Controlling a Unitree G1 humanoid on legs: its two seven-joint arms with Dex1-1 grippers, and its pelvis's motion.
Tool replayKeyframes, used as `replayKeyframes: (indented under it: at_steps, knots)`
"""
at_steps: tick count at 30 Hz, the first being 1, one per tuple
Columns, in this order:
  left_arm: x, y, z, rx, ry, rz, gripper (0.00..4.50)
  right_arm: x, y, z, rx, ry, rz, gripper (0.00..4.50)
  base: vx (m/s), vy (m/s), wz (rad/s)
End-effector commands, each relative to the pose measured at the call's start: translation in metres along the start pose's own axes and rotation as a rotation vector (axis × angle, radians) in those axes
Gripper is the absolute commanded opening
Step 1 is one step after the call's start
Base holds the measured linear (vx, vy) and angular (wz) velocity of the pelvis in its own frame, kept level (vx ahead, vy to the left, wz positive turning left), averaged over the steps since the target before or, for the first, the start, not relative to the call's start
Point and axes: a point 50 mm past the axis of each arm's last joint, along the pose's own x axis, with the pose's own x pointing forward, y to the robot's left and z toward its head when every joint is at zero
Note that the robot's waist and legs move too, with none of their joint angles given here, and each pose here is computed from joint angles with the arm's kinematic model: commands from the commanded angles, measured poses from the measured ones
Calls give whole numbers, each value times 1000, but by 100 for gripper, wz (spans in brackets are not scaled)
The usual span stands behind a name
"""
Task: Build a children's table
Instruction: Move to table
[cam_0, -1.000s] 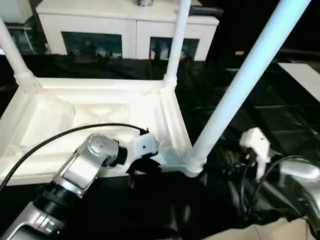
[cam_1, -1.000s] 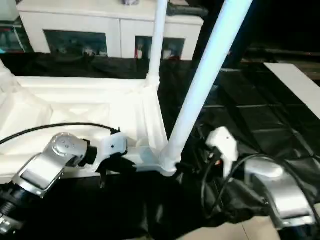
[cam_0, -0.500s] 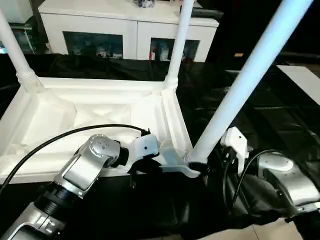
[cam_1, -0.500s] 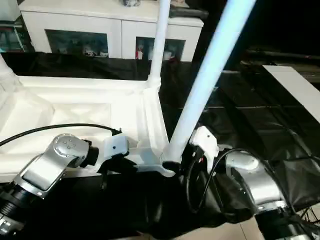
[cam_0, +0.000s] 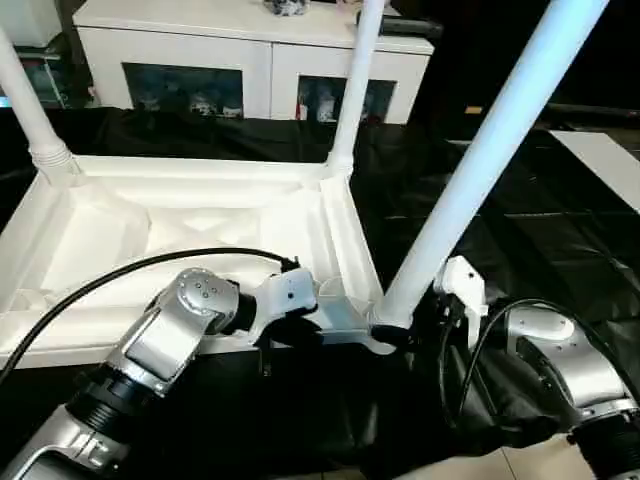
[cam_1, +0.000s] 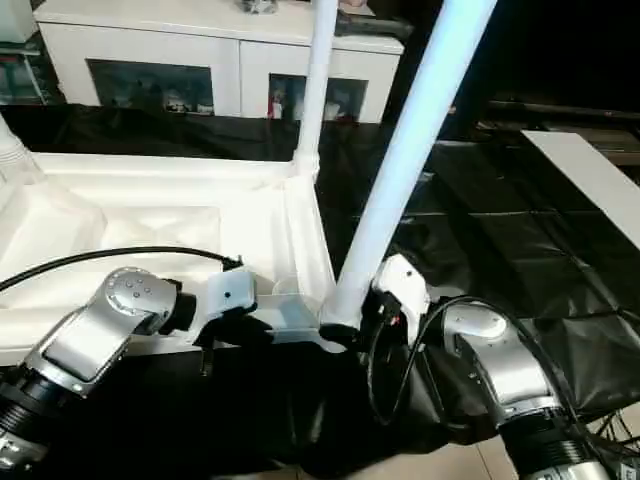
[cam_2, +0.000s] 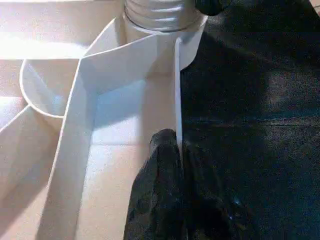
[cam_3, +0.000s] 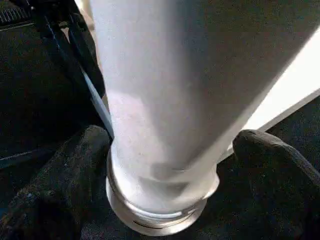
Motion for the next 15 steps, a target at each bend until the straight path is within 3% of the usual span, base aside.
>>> replayKeyframes:
  at_steps: [1, 4, 15]
  knots:
    - [5, -6, 5, 17, -14, -39, 0, -1, -2, 3, -15, -11, 3, 402, 0, 0, 0]
    - [4, -6, 5, 16, -12, -39, 0, 0, -1, 2, -4, -15, 7, 395, 0, 0, 0]
    - [3, -6, 2, 9, -3, -45, 0, 2, 0, 1, 16, -33, 18, 300, 0, 0, 0]
